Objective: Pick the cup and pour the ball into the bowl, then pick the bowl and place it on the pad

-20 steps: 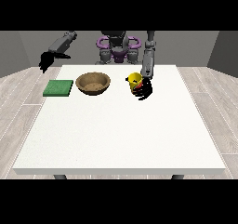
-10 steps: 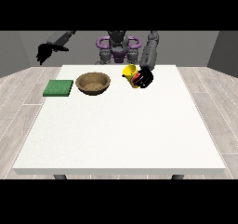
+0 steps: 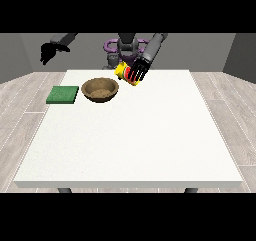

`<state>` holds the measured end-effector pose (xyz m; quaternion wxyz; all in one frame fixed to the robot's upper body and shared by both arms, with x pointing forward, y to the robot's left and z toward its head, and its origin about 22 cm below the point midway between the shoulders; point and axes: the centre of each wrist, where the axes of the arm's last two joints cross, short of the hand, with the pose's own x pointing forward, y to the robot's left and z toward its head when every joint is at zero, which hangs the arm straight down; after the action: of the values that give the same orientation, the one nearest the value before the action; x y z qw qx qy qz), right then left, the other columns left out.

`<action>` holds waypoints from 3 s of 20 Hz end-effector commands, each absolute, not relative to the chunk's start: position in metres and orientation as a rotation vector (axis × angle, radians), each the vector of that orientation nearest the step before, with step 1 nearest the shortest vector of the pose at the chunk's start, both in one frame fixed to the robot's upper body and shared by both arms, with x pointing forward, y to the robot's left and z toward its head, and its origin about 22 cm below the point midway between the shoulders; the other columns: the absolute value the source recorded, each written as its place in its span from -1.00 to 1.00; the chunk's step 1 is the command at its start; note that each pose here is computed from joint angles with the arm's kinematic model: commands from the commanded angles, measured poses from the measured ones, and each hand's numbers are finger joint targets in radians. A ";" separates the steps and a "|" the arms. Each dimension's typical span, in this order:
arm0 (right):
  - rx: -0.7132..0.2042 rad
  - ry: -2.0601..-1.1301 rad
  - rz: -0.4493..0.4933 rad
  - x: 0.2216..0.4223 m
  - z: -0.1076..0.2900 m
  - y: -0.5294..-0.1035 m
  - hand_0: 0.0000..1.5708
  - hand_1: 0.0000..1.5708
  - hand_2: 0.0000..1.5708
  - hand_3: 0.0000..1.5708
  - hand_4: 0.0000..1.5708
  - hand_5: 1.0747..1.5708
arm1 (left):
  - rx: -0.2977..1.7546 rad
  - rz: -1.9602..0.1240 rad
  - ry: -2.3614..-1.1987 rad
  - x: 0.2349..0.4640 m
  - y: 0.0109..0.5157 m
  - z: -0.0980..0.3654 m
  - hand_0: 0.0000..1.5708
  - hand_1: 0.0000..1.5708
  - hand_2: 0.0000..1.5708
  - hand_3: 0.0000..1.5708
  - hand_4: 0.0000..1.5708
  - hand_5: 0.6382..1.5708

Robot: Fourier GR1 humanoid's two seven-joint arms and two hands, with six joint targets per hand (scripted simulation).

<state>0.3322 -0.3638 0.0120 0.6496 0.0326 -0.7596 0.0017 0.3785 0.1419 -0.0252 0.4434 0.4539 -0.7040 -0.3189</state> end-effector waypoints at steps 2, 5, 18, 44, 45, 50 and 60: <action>0.073 -1.675 -0.013 0.330 -0.008 -0.364 -1.00 -1.00 -0.83 -0.76 -0.16 0.90 | 1.194 -0.915 -1.668 0.374 0.087 -0.015 0.65 0.65 1.00 1.00 0.11 0.98; 0.068 -1.651 -0.020 0.324 -0.019 -0.372 -1.00 -1.00 -0.80 -0.73 -0.11 0.89 | 1.235 -1.066 -1.620 0.383 0.062 0.015 0.46 0.46 1.00 1.00 0.01 0.98; 0.052 -1.620 -0.049 0.322 -0.024 -0.390 -1.00 -1.00 -1.00 -0.70 -0.05 0.86 | 1.728 -1.989 -1.371 0.387 -0.004 0.081 0.82 0.82 1.00 1.00 0.53 0.69; 0.056 -1.613 -0.131 0.340 -0.019 -0.365 -1.00 -1.00 -0.76 -0.82 -0.05 0.95 | 0.916 -0.662 -1.818 0.368 0.041 0.113 0.80 0.80 1.00 1.00 0.39 0.94; 0.064 -1.599 -0.132 0.344 -0.018 -0.355 -1.00 -1.00 -0.83 -1.00 -0.07 0.96 | 0.871 -0.591 -1.830 0.369 0.049 0.110 0.79 0.79 1.00 1.00 0.28 0.92; 0.094 -1.509 -0.147 0.354 -0.025 -0.320 -1.00 -1.00 -1.00 -1.00 -0.13 0.99 | 0.675 -0.320 -1.879 0.354 0.075 0.092 0.54 0.54 1.00 0.86 0.18 0.96; 0.119 -1.466 -0.140 0.363 -0.020 -0.262 -1.00 -1.00 -1.00 -1.00 -1.00 1.00 | 0.250 -0.208 -1.701 0.326 0.145 0.014 -1.00 -1.00 -1.00 -1.00 -1.00 -0.80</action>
<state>0.3662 -0.2798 -0.0143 0.7336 0.0531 -0.6746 -0.0632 0.3371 0.1177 0.0415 0.6298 0.1528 -0.7532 -0.1128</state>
